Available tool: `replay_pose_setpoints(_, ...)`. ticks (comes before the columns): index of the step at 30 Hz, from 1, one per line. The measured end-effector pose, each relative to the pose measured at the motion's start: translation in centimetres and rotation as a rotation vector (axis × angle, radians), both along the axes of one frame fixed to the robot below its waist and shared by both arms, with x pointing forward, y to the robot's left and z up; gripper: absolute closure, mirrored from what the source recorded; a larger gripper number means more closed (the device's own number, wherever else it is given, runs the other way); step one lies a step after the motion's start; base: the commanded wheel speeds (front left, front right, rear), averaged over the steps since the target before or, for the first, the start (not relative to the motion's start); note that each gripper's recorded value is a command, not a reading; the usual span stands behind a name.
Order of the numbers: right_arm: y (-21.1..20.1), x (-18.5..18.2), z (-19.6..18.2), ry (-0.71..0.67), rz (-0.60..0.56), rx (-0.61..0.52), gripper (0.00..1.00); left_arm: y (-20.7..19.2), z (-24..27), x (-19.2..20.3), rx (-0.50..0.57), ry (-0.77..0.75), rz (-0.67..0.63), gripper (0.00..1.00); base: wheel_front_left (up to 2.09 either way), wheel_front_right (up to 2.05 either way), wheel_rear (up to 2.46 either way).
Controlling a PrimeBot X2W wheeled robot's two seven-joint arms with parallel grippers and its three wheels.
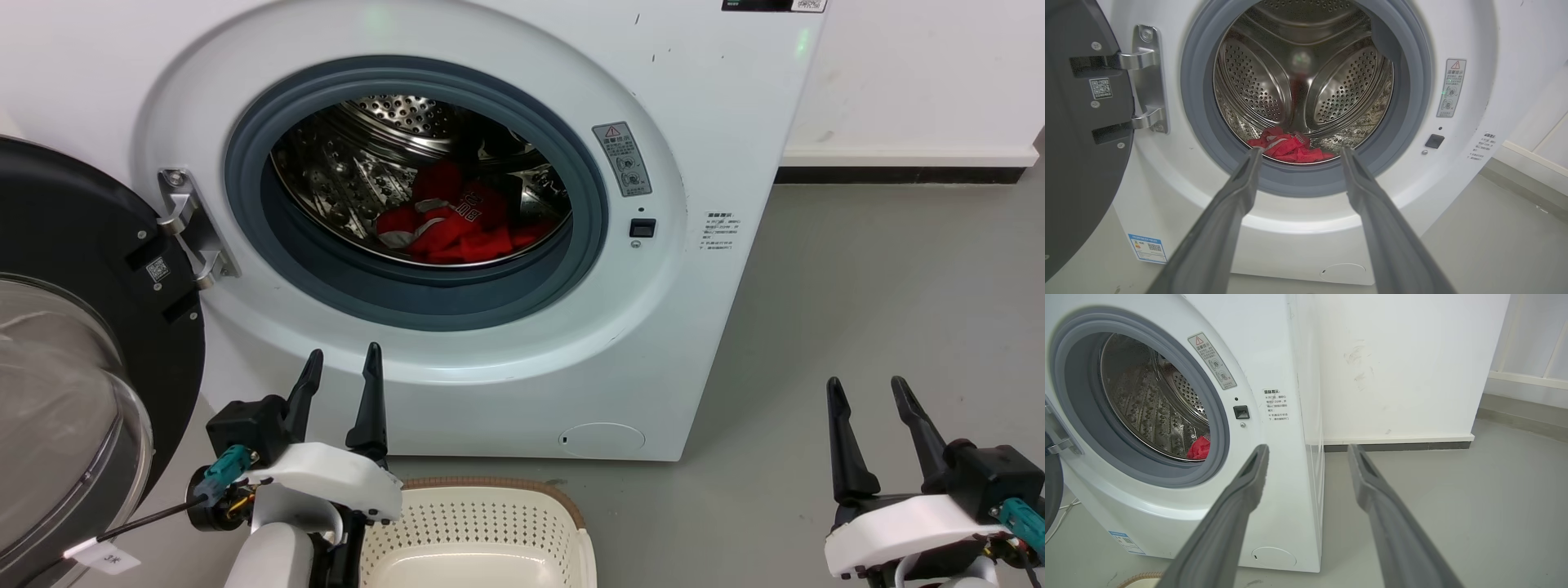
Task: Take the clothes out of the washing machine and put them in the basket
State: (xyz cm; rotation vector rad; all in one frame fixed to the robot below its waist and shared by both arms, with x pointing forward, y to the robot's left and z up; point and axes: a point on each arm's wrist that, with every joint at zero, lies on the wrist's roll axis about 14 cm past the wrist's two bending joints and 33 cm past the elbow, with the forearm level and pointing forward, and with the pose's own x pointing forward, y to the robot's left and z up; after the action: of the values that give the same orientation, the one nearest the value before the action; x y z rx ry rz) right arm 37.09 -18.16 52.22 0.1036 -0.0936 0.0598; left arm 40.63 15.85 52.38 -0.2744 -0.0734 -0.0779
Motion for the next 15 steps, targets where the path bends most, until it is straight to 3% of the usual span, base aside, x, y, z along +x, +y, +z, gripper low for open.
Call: replay_pose_setpoints(15,0.35,-0.05,-0.08,-0.008,0.013,-0.119,0.00,-0.17,0.26,0.22,0.121,-0.026,0.002,0.00,0.00,0.00,0.00)
